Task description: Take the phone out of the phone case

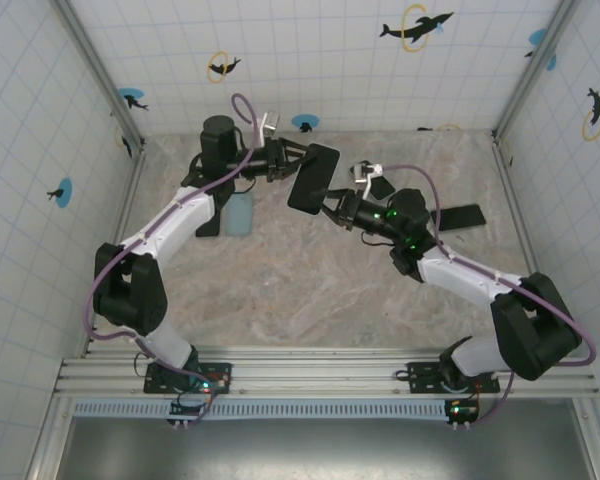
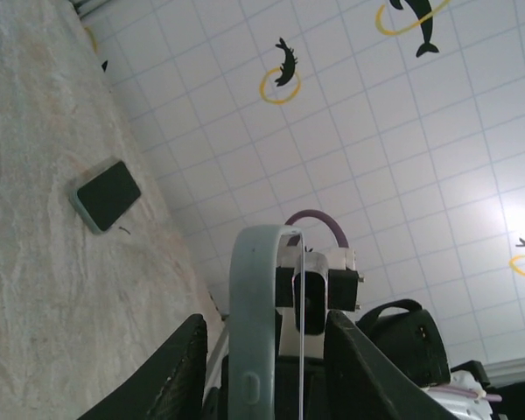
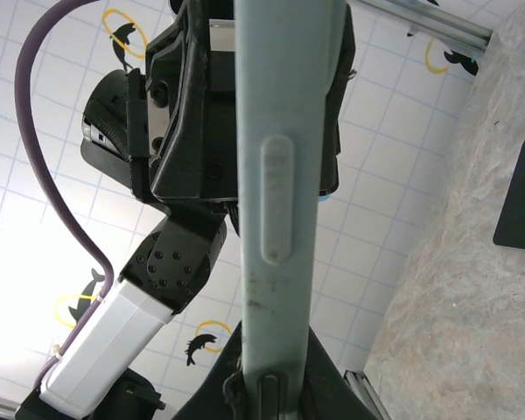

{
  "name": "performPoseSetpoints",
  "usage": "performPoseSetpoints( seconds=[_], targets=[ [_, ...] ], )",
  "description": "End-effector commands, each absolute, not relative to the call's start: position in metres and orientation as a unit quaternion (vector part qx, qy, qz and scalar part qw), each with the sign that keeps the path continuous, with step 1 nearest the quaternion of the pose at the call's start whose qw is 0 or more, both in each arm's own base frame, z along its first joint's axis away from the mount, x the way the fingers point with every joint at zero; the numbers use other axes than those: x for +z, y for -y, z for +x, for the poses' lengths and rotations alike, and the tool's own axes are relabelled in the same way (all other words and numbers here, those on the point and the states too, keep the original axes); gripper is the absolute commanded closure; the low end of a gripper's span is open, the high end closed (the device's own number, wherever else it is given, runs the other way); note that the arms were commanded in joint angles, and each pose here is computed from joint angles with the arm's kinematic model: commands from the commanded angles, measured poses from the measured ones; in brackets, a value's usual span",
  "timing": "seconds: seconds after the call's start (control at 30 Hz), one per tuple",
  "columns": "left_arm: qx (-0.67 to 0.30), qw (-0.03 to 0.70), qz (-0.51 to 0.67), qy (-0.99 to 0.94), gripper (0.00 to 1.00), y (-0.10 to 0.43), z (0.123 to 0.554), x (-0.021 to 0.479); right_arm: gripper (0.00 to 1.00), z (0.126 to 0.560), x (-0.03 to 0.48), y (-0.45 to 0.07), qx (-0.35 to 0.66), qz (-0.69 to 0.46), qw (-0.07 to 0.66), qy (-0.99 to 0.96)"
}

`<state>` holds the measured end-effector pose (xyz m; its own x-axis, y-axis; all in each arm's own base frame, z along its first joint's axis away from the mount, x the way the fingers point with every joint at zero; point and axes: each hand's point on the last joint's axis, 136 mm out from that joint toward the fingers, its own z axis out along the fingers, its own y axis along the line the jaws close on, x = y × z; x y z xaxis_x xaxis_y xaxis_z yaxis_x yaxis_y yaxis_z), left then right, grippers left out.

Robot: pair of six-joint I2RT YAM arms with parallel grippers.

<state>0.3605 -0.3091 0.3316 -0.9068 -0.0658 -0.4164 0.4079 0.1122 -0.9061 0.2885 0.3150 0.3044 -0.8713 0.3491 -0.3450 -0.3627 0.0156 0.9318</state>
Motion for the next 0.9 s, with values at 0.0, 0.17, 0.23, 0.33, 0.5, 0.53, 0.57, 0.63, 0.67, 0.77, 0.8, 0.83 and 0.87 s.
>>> performPoseSetpoints(
  seconds=[0.0,0.17,0.23,0.33,0.5,0.53,0.57,0.63,0.67,0.77,0.8,0.83,0.87],
  targets=[
    [-0.663,0.168,0.145,-0.715,0.63,0.309,0.354,0.332,1.0,0.282,0.332,-0.315,0.721,-0.045,0.262,-0.639],
    [-0.665,0.157,0.161,-0.712,0.69,0.309,0.348,0.331,1.0,0.28,0.329,-0.316,0.718,-0.072,0.243,-0.648],
    [-0.666,0.149,0.171,-0.71,0.71,0.309,0.344,0.329,1.0,0.28,0.326,-0.314,0.717,-0.081,0.233,-0.652],
    [-0.661,0.141,0.188,-0.713,0.72,0.309,0.338,0.324,1.0,0.281,0.321,-0.311,0.715,-0.092,0.209,-0.661],
    [-0.65,0.138,0.194,-0.722,0.74,0.302,0.34,0.312,1.0,0.275,0.316,-0.315,0.699,-0.131,0.193,-0.676],
    [-0.649,0.137,0.194,-0.723,0.74,0.302,0.341,0.31,1.0,0.275,0.315,-0.315,0.698,-0.135,0.191,-0.677],
    [-0.649,0.136,0.196,-0.723,0.75,0.302,0.341,0.309,1.0,0.275,0.314,-0.314,0.697,-0.136,0.19,-0.678],
    [-0.643,0.136,0.193,-0.729,0.76,0.301,0.342,0.304,1.0,0.275,0.312,-0.313,0.696,-0.137,0.188,-0.679],
    [-0.642,0.135,0.192,-0.73,0.76,0.3,0.343,0.302,1.0,0.275,0.311,-0.313,0.695,-0.137,0.186,-0.681],
    [-0.642,0.139,0.188,-0.731,0.78,0.298,0.346,0.302,1.0,0.274,0.307,-0.313,0.694,-0.138,0.181,-0.683],
    [-0.643,0.138,0.187,-0.73,0.78,0.298,0.346,0.302,1.0,0.273,0.306,-0.313,0.694,-0.138,0.178,-0.683],
    [-0.645,0.139,0.184,-0.729,0.78,0.297,0.348,0.303,1.0,0.273,0.304,-0.314,0.694,-0.138,0.177,-0.684],
    [-0.646,0.139,0.184,-0.728,0.79,0.298,0.348,0.303,1.0,0.273,0.304,-0.313,0.694,-0.138,0.177,-0.684]
  ],
)
